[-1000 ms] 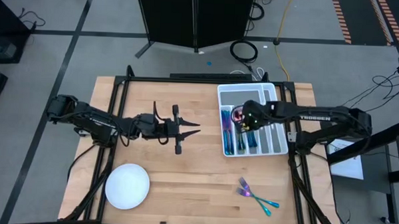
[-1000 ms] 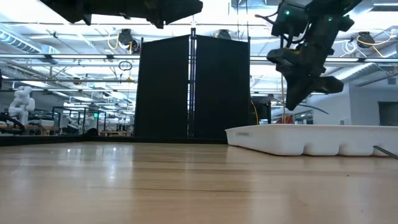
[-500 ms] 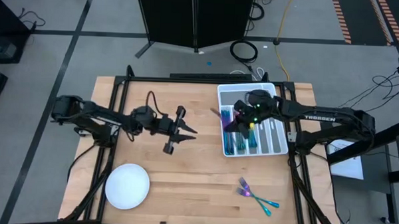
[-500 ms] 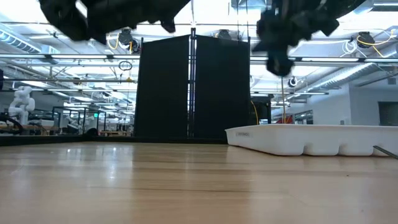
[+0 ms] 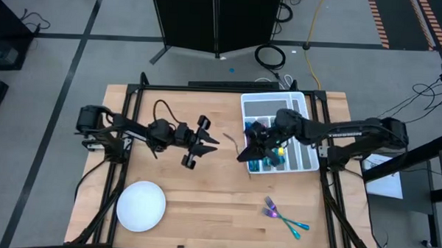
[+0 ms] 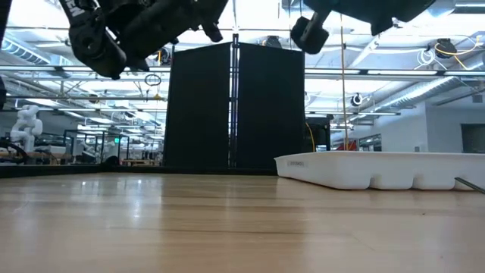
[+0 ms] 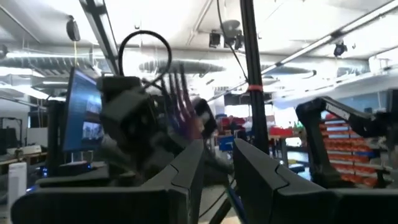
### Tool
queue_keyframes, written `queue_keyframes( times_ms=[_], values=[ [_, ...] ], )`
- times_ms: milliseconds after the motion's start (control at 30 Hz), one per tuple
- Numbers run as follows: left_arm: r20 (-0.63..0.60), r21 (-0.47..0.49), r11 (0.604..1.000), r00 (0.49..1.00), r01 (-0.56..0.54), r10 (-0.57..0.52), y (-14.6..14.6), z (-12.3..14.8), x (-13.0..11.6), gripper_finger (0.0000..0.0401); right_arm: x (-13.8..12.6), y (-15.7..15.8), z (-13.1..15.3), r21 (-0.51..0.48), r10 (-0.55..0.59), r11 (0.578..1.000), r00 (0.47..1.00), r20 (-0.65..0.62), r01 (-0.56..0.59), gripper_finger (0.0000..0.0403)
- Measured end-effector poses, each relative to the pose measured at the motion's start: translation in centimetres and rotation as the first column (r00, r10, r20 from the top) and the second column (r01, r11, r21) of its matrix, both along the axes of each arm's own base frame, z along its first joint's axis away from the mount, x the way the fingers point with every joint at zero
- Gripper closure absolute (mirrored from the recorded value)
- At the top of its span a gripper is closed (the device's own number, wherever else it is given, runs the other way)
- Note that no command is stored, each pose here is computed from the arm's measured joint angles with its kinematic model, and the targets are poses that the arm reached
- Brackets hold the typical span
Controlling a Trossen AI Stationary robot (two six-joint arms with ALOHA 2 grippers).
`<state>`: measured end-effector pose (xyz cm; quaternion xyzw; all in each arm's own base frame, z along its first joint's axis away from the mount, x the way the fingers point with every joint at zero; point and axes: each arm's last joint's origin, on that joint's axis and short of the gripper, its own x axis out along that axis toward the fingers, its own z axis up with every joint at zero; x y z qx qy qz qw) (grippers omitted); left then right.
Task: Sort silverware
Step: Put the blue fork into the utensil organizer
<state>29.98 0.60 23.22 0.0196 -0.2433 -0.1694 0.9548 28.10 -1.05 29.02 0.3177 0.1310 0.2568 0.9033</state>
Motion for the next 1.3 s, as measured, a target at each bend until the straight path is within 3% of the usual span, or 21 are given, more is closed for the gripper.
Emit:
queue_keyframes(
  times_ms=[200,500,733,1300],
  values=[
    [0.005,-0.011,1.000,1.000,0.004,-0.004,0.1,0.2,0.5,0.0312,1.9,0.9,-1.9,0.009,0.041,0.999,0.997,-0.058,-0.040,0.0403],
    [-0.045,-0.014,1.000,0.999,-0.017,0.016,0.8,-0.2,0.7,0.0312,4.0,2.6,0.2,-0.067,0.133,0.989,0.991,0.014,-0.132,0.0403],
    [0.009,0.116,0.990,0.996,0.082,-0.084,-0.4,0.0,0.4,0.0312,5.4,2.3,-0.4,-0.095,0.125,0.988,0.992,-0.014,-0.125,0.0403],
    [0.039,0.093,0.994,0.997,0.057,-0.060,-0.6,0.3,0.3,0.0312,5.7,2.1,-0.9,-0.088,0.117,0.989,0.992,-0.044,-0.121,0.0403]
  ],
)
